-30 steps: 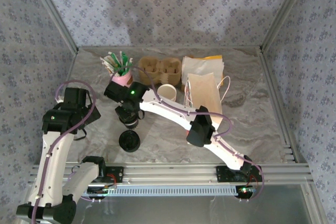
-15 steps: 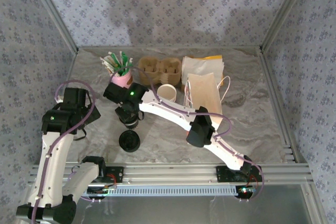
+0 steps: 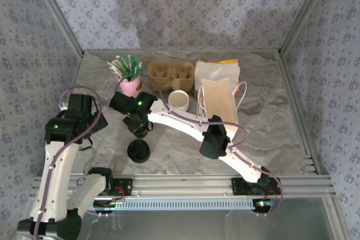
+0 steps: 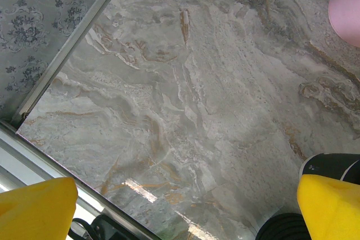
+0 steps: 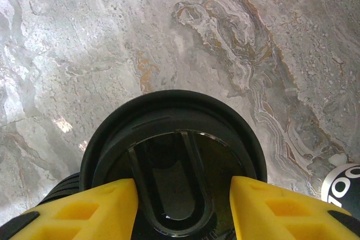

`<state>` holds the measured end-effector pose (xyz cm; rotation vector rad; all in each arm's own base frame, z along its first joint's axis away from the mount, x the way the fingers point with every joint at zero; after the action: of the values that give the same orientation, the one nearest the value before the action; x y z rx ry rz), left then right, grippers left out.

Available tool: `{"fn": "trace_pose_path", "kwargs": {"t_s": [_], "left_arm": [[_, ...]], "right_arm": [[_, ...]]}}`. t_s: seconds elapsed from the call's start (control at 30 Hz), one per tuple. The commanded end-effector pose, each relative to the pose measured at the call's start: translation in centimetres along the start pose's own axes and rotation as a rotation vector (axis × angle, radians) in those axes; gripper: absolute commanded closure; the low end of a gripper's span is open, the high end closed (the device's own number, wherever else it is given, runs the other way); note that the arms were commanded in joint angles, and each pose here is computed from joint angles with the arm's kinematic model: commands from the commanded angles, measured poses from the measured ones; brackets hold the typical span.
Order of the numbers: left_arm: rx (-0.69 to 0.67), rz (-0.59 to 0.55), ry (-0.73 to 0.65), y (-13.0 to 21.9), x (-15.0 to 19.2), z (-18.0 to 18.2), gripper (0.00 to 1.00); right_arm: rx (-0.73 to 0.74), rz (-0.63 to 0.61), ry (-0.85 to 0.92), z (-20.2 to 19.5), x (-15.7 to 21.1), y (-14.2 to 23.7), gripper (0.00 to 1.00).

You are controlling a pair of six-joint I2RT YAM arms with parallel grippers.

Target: Pack the takeout coffee

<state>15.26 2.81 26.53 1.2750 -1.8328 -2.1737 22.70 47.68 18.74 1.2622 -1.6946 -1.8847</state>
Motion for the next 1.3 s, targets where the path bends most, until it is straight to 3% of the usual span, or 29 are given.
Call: {"fn": "trace_pose_path", "kwargs": {"t_s": [0.0, 0.33, 0.87, 1.27], "left_arm": [[0.011, -0.033, 0.008, 0.5, -0.6, 0.0, 0.00], [0.016, -0.028, 0.003, 0.7, -0.5, 0.1, 0.00], [0.216, 0.062, 0.015, 1.4, 0.4, -2.3, 0.00], [0.291, 0.137, -0.009, 1.1, 1.4, -3.4, 0.05]], "right_arm": [[0.057, 0.258, 0.062, -0.1, 5.1, -5.4, 0.51], [-0.018, 0.281, 0.002, -0.1, 5.3, -5.5, 0.51], [-0.111, 0.085, -0.079, -1.6, 1.1, 1.8, 0.45], [-0.143, -0.039, -0.124, -2.8, -1.0, 6.2, 0.43]]}}
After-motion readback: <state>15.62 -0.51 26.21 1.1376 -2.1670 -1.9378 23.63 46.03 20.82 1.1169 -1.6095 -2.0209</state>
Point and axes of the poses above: each hand's point on the last joint's axis, 136 mm out from that joint toward the fingers, its own y axis back along the fingers, its own z axis along the line the jaws close on, x = y × z, the point moved 5 cm from there along y, back along the fingers, and after that the axes turned 3 degrees about y, right-handed, at the moved point
